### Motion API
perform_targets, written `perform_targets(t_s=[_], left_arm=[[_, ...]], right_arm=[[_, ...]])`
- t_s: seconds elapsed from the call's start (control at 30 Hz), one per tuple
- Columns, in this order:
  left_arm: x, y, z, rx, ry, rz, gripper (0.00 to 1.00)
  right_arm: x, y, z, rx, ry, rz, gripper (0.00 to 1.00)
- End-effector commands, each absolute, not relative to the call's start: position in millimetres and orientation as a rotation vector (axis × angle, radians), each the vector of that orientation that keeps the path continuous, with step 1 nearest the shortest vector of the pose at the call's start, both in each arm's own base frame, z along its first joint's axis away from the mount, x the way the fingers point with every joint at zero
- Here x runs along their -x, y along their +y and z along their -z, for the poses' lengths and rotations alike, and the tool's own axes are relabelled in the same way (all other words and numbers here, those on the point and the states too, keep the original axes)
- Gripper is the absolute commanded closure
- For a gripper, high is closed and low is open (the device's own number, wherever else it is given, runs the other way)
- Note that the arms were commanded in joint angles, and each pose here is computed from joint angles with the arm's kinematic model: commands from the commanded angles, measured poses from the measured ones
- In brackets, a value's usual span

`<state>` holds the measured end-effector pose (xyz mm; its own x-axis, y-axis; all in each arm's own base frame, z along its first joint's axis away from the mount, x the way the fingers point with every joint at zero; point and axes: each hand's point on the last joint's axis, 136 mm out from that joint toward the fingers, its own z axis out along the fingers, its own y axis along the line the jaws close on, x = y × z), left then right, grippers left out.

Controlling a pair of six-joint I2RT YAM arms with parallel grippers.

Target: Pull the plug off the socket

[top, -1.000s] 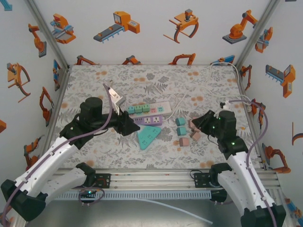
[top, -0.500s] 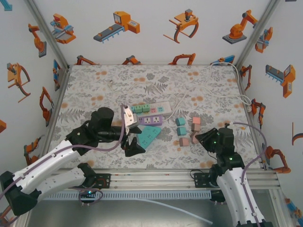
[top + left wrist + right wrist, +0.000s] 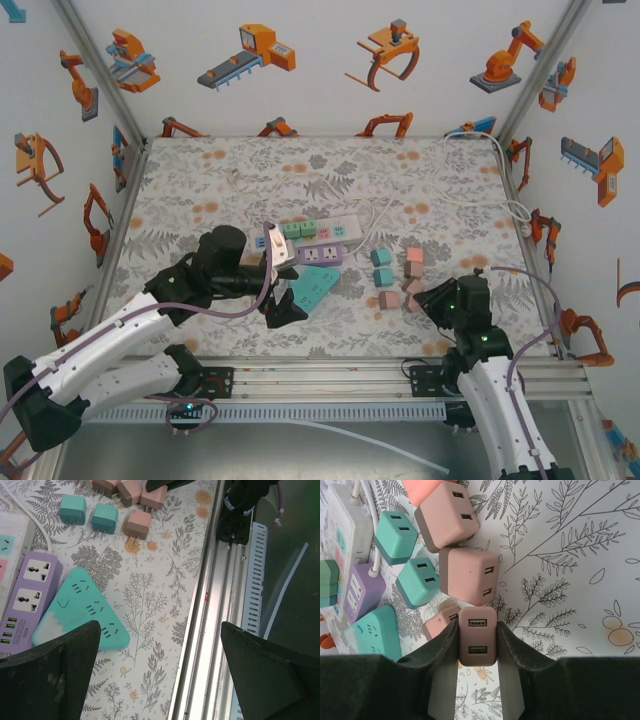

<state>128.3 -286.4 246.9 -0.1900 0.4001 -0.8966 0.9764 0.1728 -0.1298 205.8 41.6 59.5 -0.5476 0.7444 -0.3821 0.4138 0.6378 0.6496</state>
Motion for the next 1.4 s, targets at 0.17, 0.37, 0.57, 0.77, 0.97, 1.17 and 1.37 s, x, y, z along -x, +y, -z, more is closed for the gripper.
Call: perform_targets(t_s=[0.17,0.37,0.57,0.77,0.97,1.17,1.37], left_arm=[[-131,-292,-258,-1.336,1.67,0.969,0.03],[-134,-292,-257,-1.331,1.676,0.958,0.03],[-136,-291,-257,-1.322,1.68,0.943,0.03],[-141,-290,-255,-1.305,1.699,0.908,0.03],[-152,-287,-247,-1.284,1.749,0.838,0.03],[-175,-276,-247,-1.165,1.796,0.703,0.03],[-196,-261,-250,-1.038,1.807,0.578,0.03]], right_arm=[[-208,39,-47,-0.911,2.215,-0.632,0.75],[-208,35,-42,-0.933,2.257,-0.583,0.55],[-209,33,-42,-0.919,2.281,-0.55,0.54],[-204,24,-47,-0.924,2.292,-0.468,0.49],[-208,19,-64,-0.85,2.279,-0.419,0.47],[-229,25,-118,-0.62,2.192,-0.423,0.5],[-258,44,-184,-0.245,2.103,-0.415,0.52]])
